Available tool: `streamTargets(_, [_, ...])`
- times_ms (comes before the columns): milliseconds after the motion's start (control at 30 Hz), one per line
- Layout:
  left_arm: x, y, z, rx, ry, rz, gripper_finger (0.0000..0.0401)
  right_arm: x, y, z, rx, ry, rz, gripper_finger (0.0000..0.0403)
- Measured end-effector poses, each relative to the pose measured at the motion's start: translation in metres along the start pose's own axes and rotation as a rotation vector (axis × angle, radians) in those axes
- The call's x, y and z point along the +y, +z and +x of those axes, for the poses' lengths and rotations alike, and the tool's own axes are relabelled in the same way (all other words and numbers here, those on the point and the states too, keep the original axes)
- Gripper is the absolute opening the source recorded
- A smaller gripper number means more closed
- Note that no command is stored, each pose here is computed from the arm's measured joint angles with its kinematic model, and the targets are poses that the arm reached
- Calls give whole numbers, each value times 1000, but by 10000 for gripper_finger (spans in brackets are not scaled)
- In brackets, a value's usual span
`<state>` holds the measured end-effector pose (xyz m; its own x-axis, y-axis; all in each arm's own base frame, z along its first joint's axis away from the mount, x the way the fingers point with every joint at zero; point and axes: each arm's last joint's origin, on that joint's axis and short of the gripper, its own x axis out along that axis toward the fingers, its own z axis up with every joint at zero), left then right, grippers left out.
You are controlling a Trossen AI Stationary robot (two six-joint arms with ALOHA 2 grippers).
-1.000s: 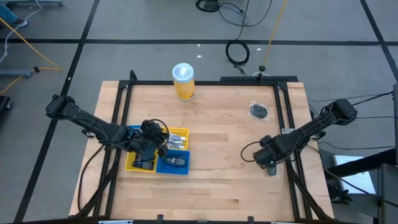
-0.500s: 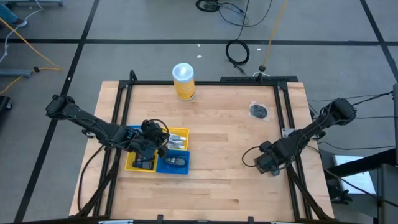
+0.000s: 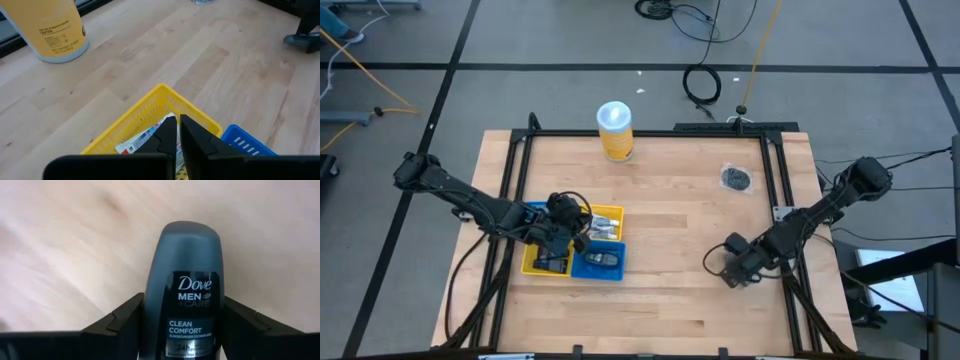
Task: Pick & Place Travel size toiletries
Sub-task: Put the black deodorant into the bottom blue bin
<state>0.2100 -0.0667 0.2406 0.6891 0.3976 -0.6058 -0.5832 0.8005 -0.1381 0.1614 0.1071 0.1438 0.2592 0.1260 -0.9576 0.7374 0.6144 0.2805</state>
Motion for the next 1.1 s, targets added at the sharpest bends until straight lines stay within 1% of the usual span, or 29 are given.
streamTargets(100, [0, 0, 0, -1, -1, 28, 24, 19, 6, -2, -161, 173, -94, 198])
streamTargets(233, [0, 0, 0, -2, -2, 59, 24, 46, 17, -14, -436, 402, -241, 198])
streamTargets(333, [-1, 1, 0, -6, -6, 70, 24, 62, 28, -26, -669, 506, -334, 198])
streamTargets(467, [-4, 3, 0, -30, -30, 77, 24, 81, 41, -31, -871, 606, -459, 198])
streamTargets(533, [-6, 5, 0, -48, -48, 78, 24, 92, 50, -26, -941, 613, -495, 198])
streamTargets(600, [-8, 7, -1, -55, -80, 83, 24, 102, 59, -18, -962, 596, -537, 198])
streamTargets(700, [-11, 7, -3, -5, -177, 113, 24, 128, 75, -7, -978, 608, -596, 198])
streamTargets(767, [-13, 7, -9, 32, -259, 123, 24, 148, 86, 0, -992, 597, -641, 198])
streamTargets(833, [-14, 5, -15, 50, -315, 136, 24, 168, 96, 7, -1008, 592, -697, 198])
streamTargets(933, [-17, 3, -24, 34, -341, 170, 24, 197, 110, 14, -1051, 593, -777, 198])
streamTargets(1000, [-17, 2, -29, 14, -344, 175, 24, 212, 119, 18, -1089, 577, -809, 198])
streamTargets(1100, [-18, -1, -33, 5, -343, 187, 24, 226, 131, 30, -1119, 533, -853, 198])
